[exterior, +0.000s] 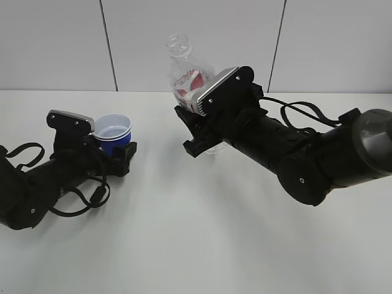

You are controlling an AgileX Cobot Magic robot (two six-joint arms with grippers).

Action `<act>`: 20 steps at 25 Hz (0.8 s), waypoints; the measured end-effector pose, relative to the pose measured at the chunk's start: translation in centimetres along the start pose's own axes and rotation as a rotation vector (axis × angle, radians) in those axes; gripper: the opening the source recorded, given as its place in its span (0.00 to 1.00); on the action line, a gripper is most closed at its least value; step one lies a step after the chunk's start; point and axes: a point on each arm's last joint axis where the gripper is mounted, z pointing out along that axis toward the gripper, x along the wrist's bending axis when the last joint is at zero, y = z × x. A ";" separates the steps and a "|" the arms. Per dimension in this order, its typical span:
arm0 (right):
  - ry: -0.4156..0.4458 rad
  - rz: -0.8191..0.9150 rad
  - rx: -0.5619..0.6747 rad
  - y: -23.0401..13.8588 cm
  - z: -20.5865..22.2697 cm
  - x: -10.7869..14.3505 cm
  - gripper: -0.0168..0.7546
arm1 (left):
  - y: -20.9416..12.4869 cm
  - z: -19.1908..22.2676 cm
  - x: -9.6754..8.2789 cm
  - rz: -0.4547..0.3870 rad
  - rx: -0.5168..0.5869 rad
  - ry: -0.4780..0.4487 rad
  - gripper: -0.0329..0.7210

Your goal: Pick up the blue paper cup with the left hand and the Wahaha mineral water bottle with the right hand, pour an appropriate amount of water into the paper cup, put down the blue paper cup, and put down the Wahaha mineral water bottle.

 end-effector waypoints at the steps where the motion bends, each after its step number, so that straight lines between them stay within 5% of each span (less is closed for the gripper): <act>1: -0.002 0.002 0.001 0.0 0.0 0.0 0.66 | -0.1 -0.1 0.0 0.000 0.006 0.000 0.91; 12: -0.124 0.124 0.048 -0.8 0.1 -1.0 0.66 | -1.4 -5.4 -0.1 -0.029 0.079 0.040 0.92; 20: -0.254 0.294 0.109 -4.5 1.8 -3.1 0.66 | 0.9 -10.9 -0.4 -0.034 0.046 0.052 0.91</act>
